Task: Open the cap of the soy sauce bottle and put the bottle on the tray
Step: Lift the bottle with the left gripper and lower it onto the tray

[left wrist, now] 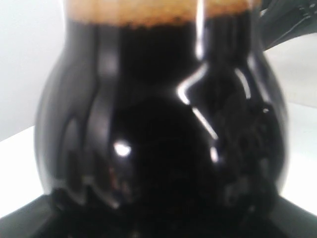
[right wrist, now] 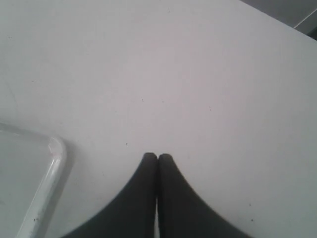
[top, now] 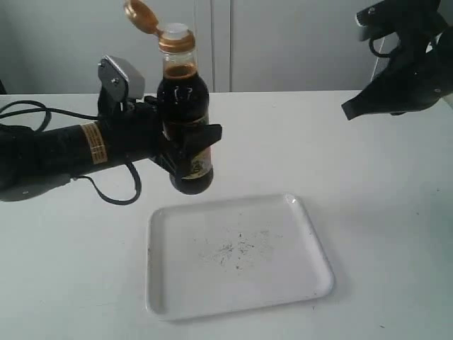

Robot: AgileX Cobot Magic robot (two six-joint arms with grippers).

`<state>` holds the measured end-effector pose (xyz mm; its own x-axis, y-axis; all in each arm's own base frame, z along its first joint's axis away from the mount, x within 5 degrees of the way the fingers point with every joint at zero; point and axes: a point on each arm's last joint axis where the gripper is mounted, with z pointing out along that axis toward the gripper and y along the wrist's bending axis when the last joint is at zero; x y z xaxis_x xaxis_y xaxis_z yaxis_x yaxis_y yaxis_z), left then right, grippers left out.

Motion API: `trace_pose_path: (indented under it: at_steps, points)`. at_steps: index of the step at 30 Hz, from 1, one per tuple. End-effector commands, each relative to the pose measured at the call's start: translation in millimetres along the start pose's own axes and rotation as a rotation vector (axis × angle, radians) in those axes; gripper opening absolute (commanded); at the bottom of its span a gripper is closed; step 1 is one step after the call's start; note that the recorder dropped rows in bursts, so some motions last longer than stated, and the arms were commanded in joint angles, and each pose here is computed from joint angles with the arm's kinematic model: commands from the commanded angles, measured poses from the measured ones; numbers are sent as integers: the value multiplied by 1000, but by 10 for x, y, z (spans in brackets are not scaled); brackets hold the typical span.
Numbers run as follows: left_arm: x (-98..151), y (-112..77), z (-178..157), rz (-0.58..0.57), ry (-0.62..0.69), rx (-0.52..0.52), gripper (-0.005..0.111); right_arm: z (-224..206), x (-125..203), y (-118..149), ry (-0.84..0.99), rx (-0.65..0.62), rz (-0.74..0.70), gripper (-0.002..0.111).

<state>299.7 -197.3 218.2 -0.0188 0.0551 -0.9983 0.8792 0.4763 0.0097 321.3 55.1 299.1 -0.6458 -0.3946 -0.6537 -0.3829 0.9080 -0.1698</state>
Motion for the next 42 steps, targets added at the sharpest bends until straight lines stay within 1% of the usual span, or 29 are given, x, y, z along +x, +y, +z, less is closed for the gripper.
trace_pose_path:
  at_steps: [1,4,8,12,14,16,21,26,30,34,42]
  points:
    - [-240,-222,90,-39,-158,25,0,-5,73,-19,30,-1,16,0]
    - [-252,-382,163,-19,-165,62,0,32,89,0,-4,-8,48,0]
    - [-275,-592,249,-33,-182,97,0,39,84,11,-19,-18,74,0]
    - [-273,-678,280,-37,-182,120,0,52,86,16,-17,-23,83,0]
    - [-227,-709,300,-36,-165,141,0,56,85,23,-18,-27,86,0]
    - [-153,-722,302,-42,-145,142,0,56,81,22,-21,-25,107,0]
    - [145,-719,281,-38,-69,113,0,55,78,32,-24,-37,124,0]
    - [275,-699,314,-22,-40,101,0,70,79,31,-23,-36,124,0]
    - [425,-616,353,-83,-22,20,0,69,80,32,-22,-38,125,0]
    - [455,-605,359,-63,-16,10,0,69,78,31,-24,-37,125,0]
    - [478,-639,347,-49,-2,42,0,69,83,35,-18,-40,126,0]
